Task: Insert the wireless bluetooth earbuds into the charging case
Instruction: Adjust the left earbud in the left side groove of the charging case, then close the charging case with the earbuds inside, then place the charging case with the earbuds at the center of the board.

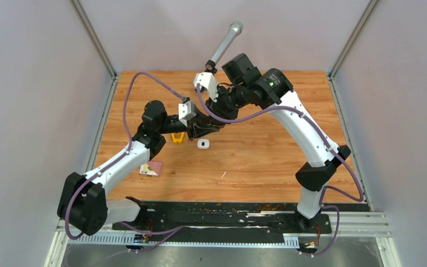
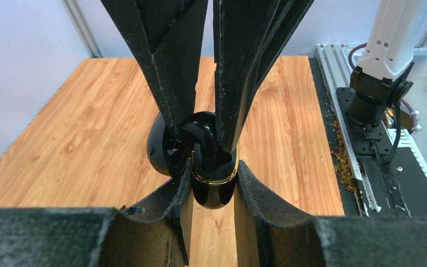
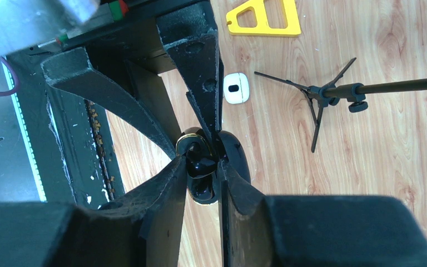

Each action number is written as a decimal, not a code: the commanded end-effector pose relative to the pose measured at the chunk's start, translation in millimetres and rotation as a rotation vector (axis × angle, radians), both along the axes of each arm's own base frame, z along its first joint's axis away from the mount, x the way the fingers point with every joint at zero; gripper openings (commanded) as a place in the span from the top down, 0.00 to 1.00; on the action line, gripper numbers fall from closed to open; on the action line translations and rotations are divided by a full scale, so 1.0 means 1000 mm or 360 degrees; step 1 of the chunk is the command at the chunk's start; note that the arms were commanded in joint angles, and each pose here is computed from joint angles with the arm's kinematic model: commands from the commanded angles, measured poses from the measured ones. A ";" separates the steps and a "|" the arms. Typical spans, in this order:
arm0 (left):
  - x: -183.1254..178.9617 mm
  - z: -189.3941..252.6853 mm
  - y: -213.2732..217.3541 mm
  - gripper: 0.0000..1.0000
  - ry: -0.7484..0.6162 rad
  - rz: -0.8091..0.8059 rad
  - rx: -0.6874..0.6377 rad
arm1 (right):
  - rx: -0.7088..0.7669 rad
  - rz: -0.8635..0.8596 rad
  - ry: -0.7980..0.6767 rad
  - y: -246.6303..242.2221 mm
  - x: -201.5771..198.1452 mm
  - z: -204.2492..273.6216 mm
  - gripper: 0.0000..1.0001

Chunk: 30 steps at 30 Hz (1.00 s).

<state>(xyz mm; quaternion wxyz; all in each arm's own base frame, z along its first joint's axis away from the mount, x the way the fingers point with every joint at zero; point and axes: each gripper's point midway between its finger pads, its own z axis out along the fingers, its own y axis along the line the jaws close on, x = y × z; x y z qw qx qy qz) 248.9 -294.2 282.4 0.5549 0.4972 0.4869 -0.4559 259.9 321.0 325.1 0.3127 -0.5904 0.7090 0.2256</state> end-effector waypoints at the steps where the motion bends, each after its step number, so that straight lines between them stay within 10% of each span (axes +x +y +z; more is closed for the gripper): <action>1: -0.016 0.027 0.000 1.00 -0.0213 -0.0086 -0.0079 | 0.0035 -0.0024 -0.0061 0.005 0.007 0.010 0.72; 30: -0.019 0.025 0.001 1.00 -0.0076 -0.0086 -0.0114 | 0.0161 0.0298 -0.0372 -0.014 -0.013 0.050 0.53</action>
